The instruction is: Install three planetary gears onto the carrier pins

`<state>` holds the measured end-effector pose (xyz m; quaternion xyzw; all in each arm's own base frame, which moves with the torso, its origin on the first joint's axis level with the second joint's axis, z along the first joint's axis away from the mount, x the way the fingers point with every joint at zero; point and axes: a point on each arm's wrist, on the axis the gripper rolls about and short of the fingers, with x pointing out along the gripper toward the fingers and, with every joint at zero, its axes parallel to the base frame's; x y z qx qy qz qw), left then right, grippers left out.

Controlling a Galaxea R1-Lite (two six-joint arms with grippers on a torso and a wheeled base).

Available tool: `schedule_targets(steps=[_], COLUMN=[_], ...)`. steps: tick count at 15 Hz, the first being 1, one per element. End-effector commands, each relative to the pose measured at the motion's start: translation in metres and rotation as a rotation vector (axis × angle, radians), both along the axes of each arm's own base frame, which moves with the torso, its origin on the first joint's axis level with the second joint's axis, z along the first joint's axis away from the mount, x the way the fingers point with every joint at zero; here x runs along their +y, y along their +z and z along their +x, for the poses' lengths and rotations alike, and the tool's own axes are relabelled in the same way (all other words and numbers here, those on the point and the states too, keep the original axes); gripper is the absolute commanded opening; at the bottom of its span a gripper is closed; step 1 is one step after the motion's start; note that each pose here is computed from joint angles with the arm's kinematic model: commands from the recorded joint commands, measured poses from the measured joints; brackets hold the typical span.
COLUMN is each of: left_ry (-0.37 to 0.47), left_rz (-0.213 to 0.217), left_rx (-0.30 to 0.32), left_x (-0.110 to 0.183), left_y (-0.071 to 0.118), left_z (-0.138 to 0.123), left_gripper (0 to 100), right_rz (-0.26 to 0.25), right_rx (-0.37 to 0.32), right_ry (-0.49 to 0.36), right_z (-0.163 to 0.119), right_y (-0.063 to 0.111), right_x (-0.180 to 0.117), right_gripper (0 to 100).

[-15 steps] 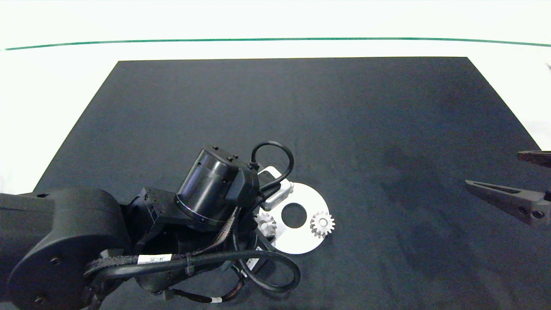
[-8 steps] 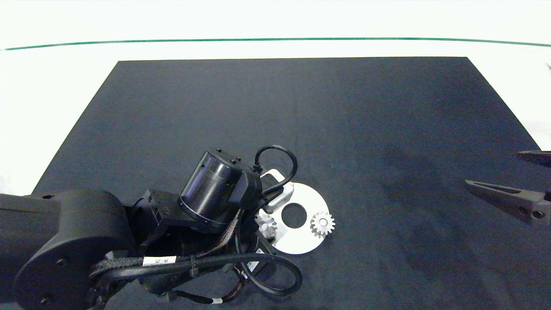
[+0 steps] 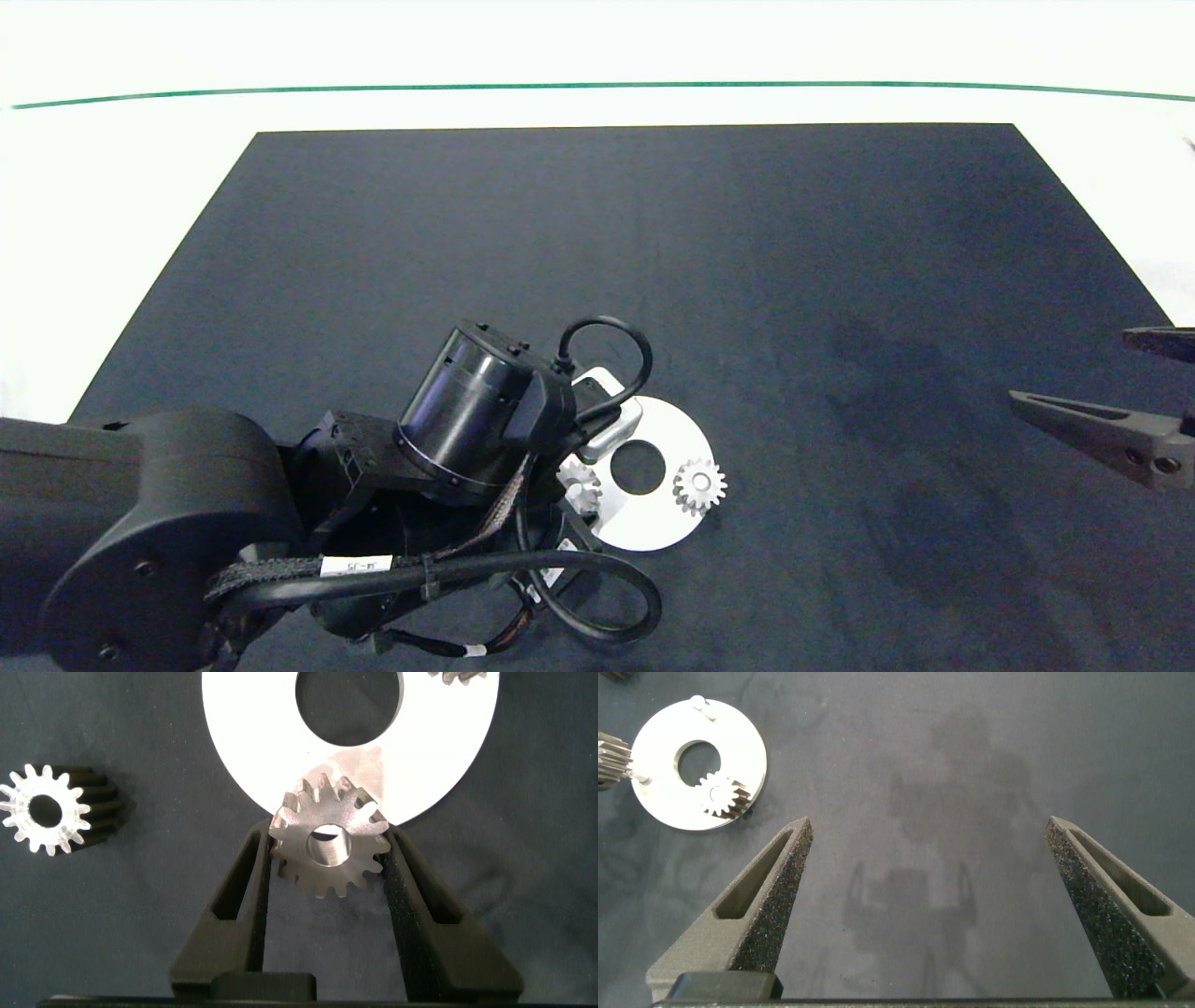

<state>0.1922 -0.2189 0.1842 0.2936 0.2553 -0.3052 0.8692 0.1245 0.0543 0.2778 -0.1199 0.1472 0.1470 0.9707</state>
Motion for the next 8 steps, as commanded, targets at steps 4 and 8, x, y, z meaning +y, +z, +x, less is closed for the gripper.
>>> schedule_targets(steps=[4, 8], left_ry=[-0.017, -0.017], left_rz=[0.003, -0.007], left_rx=[-0.005, -0.013], left_x=[-0.0043, -0.0054], left_y=[0.0002, 0.0035], left_z=[-0.0042, -0.0033], left_gripper=[22, 22], right_rz=[-0.003, -0.004], right_rx=[0.002, 0.007], right_ry=[0.000, 0.000], right_z=[0.0006, 0.0010], right_y=[-0.0004, -0.0011], right_x=[0.0003, 0.0005], right_gripper=[100, 100])
